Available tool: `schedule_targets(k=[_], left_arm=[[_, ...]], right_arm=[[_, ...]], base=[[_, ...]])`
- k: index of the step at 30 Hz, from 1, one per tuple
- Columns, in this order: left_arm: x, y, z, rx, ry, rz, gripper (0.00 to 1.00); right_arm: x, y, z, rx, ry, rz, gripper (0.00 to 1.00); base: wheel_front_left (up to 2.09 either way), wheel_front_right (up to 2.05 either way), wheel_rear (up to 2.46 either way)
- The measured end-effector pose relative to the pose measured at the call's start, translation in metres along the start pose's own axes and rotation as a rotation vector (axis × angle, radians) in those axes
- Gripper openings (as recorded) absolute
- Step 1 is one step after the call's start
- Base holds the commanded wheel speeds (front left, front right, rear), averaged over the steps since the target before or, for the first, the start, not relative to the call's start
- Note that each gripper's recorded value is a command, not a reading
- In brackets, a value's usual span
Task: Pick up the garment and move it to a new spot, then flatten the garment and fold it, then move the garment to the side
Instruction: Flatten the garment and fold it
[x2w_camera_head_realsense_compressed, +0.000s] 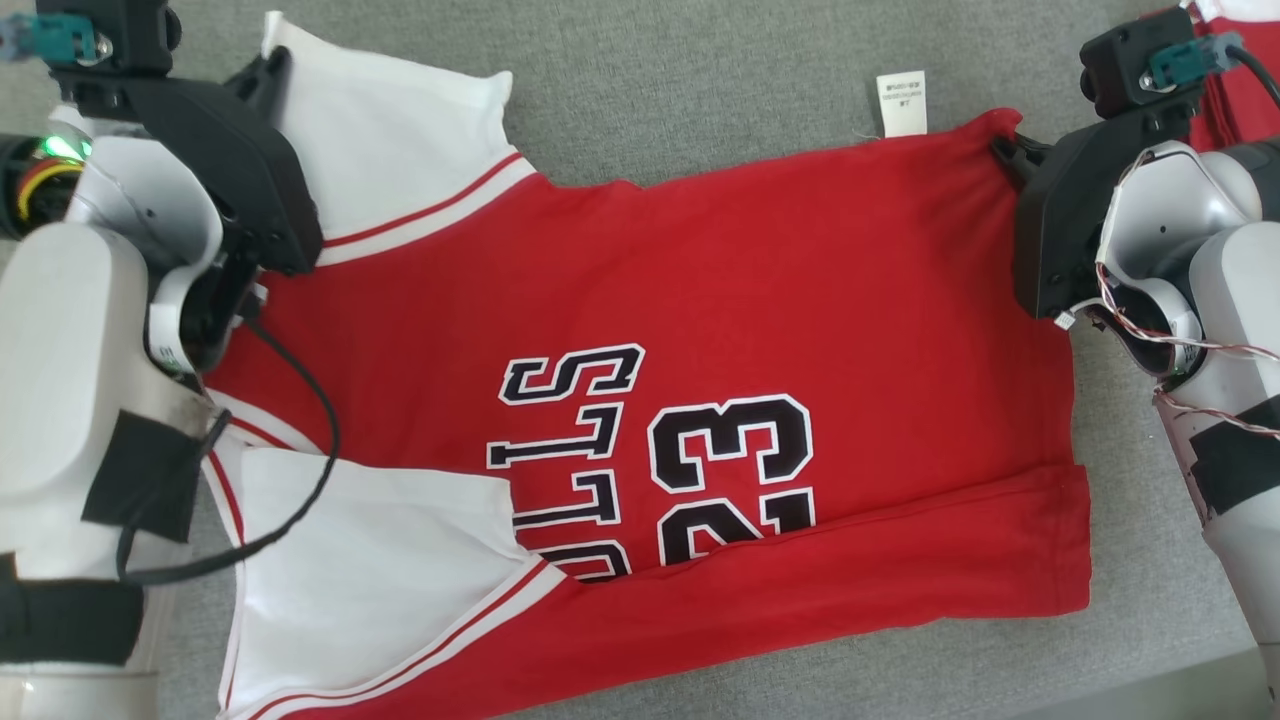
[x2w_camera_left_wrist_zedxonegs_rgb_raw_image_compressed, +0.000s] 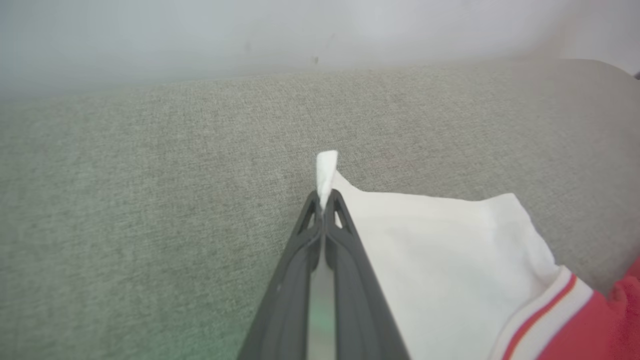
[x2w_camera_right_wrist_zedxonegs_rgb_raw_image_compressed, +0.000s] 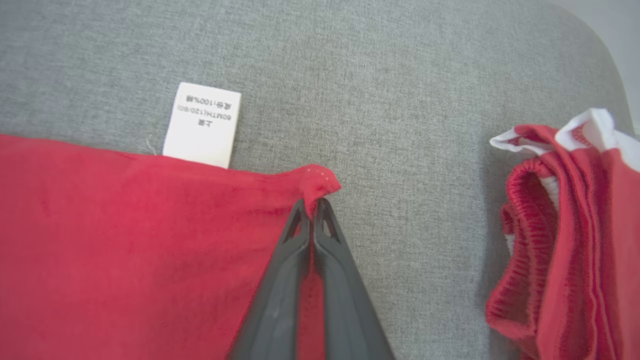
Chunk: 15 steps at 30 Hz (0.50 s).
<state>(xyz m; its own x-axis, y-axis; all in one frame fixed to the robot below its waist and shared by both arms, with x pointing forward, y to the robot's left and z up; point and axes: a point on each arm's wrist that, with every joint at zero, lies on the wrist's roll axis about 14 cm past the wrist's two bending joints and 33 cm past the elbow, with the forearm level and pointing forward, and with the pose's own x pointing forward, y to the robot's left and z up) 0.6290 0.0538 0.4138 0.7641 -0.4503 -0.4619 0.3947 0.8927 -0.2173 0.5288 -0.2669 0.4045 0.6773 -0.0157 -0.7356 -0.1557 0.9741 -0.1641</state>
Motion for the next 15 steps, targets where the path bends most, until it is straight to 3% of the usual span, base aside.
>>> schedule_targets(k=[15], left_arm=[[-0.071,-0.045,0.028,-0.086,-0.217,-0.181,0.0]], right_arm=[[-0.034,0.009,0.018,-0.021,-0.195,0.035,0.0]], base=[[0.0,0.0,0.0]])
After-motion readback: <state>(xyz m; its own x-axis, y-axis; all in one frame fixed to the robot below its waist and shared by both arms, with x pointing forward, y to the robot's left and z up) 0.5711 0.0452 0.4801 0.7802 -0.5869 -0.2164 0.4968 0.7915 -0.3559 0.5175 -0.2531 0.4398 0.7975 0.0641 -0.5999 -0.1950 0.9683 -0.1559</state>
